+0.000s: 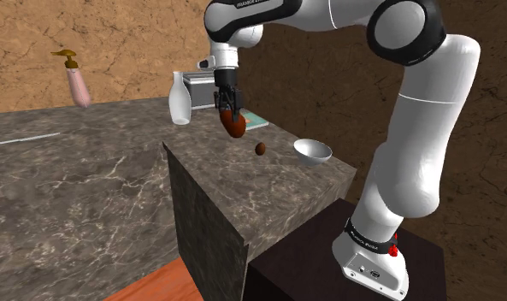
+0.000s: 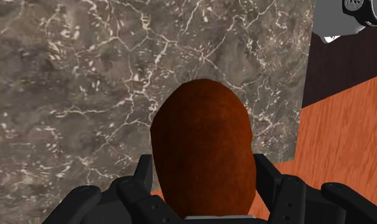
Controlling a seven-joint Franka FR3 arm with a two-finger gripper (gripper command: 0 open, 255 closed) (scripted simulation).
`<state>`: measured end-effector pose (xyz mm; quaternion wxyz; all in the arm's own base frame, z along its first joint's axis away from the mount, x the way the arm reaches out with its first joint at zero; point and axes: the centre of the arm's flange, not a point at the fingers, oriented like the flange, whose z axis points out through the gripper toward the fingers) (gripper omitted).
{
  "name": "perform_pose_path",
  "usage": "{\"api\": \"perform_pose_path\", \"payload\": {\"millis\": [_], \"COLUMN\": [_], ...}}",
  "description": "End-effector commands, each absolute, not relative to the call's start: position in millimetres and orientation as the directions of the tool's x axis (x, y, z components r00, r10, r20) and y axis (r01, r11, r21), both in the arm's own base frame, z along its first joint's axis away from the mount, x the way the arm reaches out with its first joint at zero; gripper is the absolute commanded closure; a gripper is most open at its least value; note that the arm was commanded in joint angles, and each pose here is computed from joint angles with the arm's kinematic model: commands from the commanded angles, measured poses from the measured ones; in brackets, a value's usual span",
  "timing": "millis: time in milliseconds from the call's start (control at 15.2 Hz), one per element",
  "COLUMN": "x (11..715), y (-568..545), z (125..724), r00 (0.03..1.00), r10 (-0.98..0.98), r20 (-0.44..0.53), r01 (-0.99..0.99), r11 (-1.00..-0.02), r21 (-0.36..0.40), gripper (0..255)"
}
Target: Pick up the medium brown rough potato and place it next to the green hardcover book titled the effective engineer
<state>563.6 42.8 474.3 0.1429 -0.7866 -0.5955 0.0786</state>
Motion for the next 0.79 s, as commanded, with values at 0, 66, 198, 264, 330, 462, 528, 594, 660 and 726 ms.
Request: {"api": "perform_pose_path", "payload": {"millis": [0, 66, 198, 264, 330, 462, 528, 594, 660, 726], "x": [581.1, 590.3, 608.6, 617.7, 626.9, 645.2, 654.3, 663.5, 672.6, 687.4], "y": [22.8, 13.3, -5.7, -15.2, -24.8, -43.8, -53.3, -62.8, -72.3, -87.6], "z": [473.1, 473.2, 473.4, 473.4, 473.5, 473.7, 473.7, 473.8, 473.9, 474.0], "r00": [0.277, 0.277, 0.277, 0.277, 0.277, 0.277, 0.277, 0.277, 0.277, 0.277], "r10": [0.960, 0.960, 0.960, 0.960, 0.960, 0.960, 0.960, 0.960, 0.960, 0.960], "r20": [0.046, 0.046, 0.046, 0.046, 0.046, 0.046, 0.046, 0.046, 0.046, 0.046], "r01": [0.915, 0.915, 0.915, 0.915, 0.915, 0.915, 0.915, 0.915, 0.915, 0.915], "r11": [-0.249, -0.249, -0.249, -0.249, -0.249, -0.249, -0.249, -0.249, -0.249, -0.249], "r21": [-0.319, -0.319, -0.319, -0.319, -0.319, -0.319, -0.319, -0.319, -0.319, -0.319], "gripper": [255, 255, 255, 255, 255, 255, 255, 255, 255, 255]}}
